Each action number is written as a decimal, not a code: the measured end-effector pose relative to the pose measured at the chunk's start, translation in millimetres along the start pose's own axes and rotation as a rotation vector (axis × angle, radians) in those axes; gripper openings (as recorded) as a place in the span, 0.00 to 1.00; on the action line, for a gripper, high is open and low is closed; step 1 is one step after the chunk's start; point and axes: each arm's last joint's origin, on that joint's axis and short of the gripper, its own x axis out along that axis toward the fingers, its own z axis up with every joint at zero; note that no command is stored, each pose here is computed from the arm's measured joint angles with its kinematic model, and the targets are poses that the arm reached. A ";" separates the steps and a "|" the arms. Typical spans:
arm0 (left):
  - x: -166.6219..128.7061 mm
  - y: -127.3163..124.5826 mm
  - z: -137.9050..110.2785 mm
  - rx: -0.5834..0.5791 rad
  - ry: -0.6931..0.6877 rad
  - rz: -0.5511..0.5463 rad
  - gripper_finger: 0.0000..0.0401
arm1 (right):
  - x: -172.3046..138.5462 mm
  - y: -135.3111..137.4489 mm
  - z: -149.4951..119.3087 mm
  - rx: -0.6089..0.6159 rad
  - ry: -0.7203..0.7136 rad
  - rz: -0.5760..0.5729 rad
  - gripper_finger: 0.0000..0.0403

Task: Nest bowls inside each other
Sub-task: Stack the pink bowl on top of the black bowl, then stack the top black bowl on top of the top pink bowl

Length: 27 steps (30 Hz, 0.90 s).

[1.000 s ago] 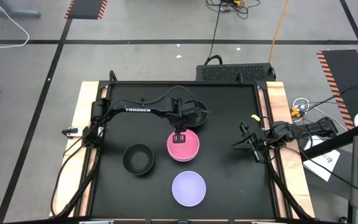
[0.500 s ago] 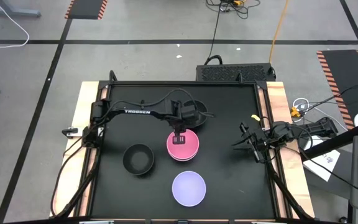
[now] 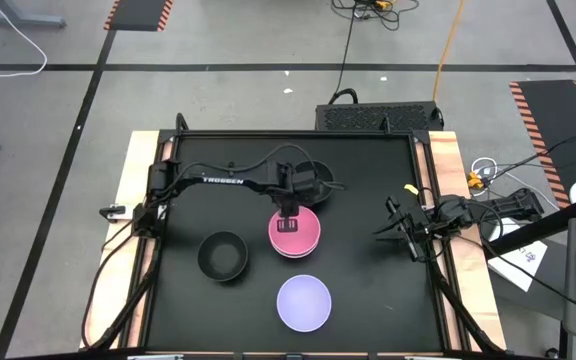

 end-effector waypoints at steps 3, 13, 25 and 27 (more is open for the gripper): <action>-0.2 -0.3 0.4 0.001 -0.005 -0.003 0.28 | 0.0 0.0 0.0 0.000 0.000 0.000 0.17; -5.4 -0.2 4.2 0.007 -0.027 -0.007 0.42 | 0.0 0.0 0.0 -0.001 0.000 0.000 0.17; -73.1 -4.8 16.3 0.064 -0.096 -0.045 0.51 | 0.0 0.0 0.0 0.000 0.000 0.000 0.17; -94.0 -8.1 15.8 0.096 -0.192 -0.081 0.51 | 0.0 0.0 0.0 0.000 0.001 0.002 0.17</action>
